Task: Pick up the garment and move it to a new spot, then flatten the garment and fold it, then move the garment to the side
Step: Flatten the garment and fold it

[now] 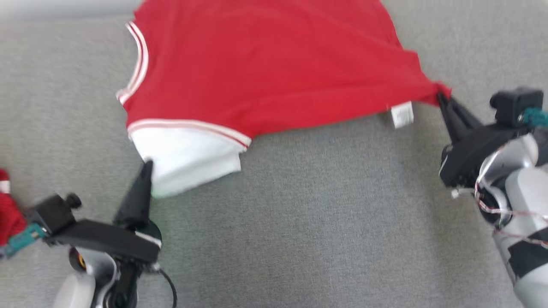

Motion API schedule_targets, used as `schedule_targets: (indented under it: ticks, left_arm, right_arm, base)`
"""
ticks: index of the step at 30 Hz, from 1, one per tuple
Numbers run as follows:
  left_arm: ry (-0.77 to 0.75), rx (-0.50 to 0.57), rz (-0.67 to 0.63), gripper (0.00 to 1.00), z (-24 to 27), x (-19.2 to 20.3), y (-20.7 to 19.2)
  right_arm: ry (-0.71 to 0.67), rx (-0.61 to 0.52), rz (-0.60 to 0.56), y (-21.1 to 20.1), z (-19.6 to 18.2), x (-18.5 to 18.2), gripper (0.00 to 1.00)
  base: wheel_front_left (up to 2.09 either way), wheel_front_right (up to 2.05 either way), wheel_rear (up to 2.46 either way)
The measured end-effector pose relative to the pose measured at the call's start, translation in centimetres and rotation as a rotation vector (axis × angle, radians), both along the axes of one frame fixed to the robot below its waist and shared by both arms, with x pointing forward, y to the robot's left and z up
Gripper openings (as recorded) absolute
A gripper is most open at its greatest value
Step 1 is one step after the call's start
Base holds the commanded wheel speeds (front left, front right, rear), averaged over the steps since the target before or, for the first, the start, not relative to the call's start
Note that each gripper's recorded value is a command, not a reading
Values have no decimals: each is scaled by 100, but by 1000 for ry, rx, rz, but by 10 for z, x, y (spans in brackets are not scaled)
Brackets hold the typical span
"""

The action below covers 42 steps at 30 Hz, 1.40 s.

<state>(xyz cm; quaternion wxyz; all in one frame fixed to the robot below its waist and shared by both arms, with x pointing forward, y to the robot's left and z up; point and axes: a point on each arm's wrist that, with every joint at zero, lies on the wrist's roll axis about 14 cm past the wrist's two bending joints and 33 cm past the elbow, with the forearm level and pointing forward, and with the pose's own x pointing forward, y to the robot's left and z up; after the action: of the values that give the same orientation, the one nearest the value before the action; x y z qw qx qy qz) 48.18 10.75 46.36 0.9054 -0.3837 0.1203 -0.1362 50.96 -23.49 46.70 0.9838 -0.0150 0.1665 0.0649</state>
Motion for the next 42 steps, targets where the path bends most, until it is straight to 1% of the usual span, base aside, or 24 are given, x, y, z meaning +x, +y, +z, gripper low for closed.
schedule_targets:
  ticks: [4,11,16,19,22,23,28,33,37,42]
  left_arm:
    - [60,-42,-8,0,-3,-24,4]
    - [128,-91,-18,0,-3,-66,10]
    - [150,-97,-17,0,-1,-90,13]
    - [158,-95,-11,0,-2,-100,16]
    - [189,-93,-33,0,-7,-112,13]
    - [189,-93,-33,0,-7,-112,13]
    - [270,-108,-58,0,-22,-129,15]
    - [293,-108,-54,0,-26,-135,21]
    - [359,-116,-93,0,-35,-150,16]
    - [406,-124,-112,0,-39,-163,17]
  right_arm:
    - [14,22,-11,1,-1,-17,0]
    - [35,52,-62,-9,-2,-43,0]
    - [125,91,-90,-13,-20,-70,0]
    - [179,105,-86,-10,-31,-86,0]
    - [226,130,-84,-7,-37,-104,0]
    - [226,130,-84,-7,-37,-104,0]
    - [279,135,-90,-8,-41,-128,0]
    - [312,150,-108,-11,-42,-149,0]
    - [365,154,-108,-9,-47,-170,0]
    - [347,170,-138,-14,-40,-178,0]
  base:
    - [0,0,0]
    - [0,0,0]
    - [0,0,0]
    - [0,0,0]
    - [0,0,0]
    - [0,0,0]
    - [0,0,0]
    - [0,0,0]
    - [0,0,0]
    - [0,0,0]
